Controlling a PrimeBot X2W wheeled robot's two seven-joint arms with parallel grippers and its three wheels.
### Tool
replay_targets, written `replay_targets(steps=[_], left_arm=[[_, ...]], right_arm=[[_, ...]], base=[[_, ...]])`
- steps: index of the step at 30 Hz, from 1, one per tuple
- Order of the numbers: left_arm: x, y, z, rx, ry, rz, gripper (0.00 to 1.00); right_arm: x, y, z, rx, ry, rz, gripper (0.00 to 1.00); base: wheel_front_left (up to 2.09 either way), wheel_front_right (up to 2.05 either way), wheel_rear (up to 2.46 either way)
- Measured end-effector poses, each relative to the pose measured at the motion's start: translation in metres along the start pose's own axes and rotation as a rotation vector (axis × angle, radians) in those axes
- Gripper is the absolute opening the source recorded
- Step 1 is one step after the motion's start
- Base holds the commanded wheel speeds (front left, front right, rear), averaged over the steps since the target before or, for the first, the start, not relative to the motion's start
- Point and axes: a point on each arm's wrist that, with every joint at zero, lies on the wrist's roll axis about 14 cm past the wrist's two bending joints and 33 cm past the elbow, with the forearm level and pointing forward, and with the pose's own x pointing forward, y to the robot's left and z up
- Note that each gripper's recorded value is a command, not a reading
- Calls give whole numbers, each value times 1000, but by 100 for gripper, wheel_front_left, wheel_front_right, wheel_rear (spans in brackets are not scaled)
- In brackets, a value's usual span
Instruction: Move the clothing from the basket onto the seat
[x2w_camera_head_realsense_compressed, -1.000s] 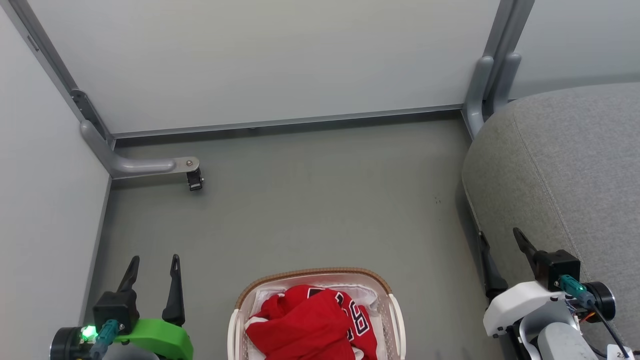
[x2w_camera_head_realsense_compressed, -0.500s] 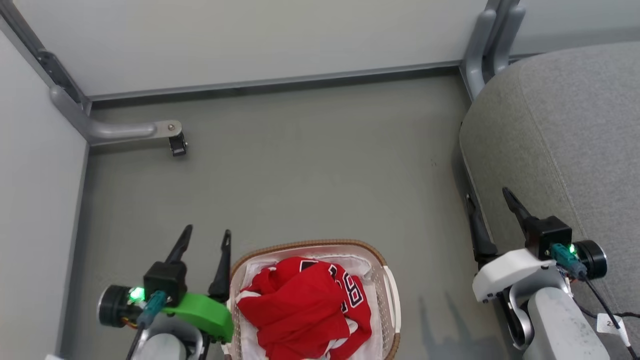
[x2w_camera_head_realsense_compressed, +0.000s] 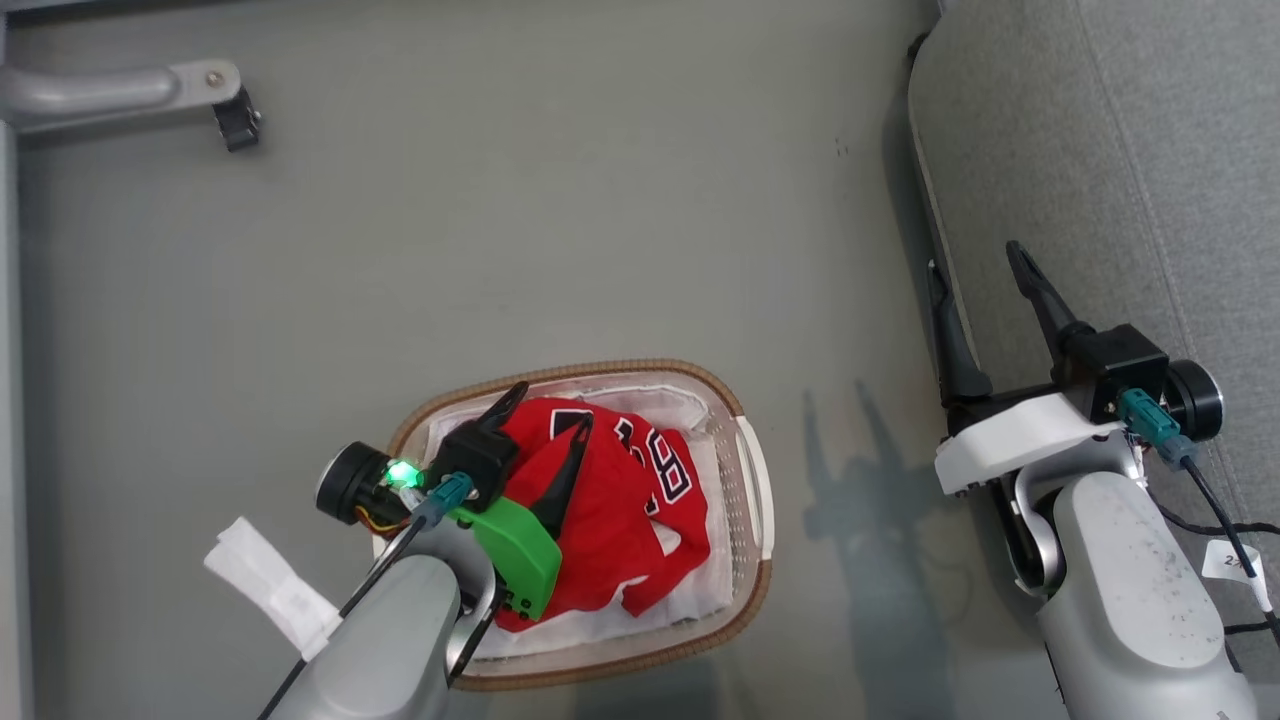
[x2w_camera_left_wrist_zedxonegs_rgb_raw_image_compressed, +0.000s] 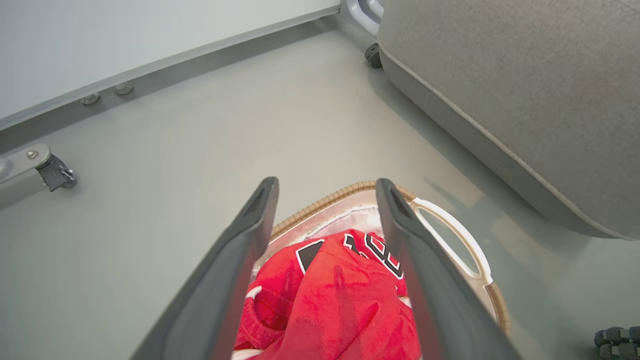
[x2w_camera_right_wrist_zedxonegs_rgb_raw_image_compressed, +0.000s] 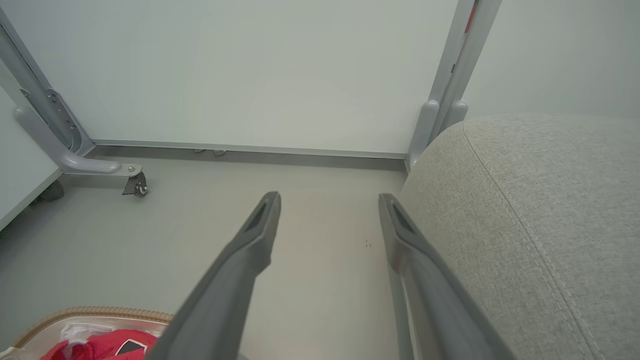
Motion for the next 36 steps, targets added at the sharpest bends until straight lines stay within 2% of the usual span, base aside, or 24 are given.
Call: replay_targets(steps=[7, 14, 20, 28, 36], left_arm=[[26, 0, -65, 41, 197, -100, 100], [28, -11, -133, 49, 382, -188, 100], [34, -9, -166, 82, 464, -230, 100], [31, 1, -211, 219, 592, -247, 100], [32, 8, -234, 294, 691, -257, 100]], right_arm=[[16, -13, -37, 5, 69, -26, 100], [20, -24, -79, 10, 156, -52, 100], [22, -32, -106, 11, 209, -71, 100], [22, -38, -137, 16, 268, -84, 100], [20, -39, -157, 33, 307, -90, 100]], base=[[0, 0, 0], [0, 0, 0], [0, 0, 0], [0, 0, 0], [0, 0, 0]])
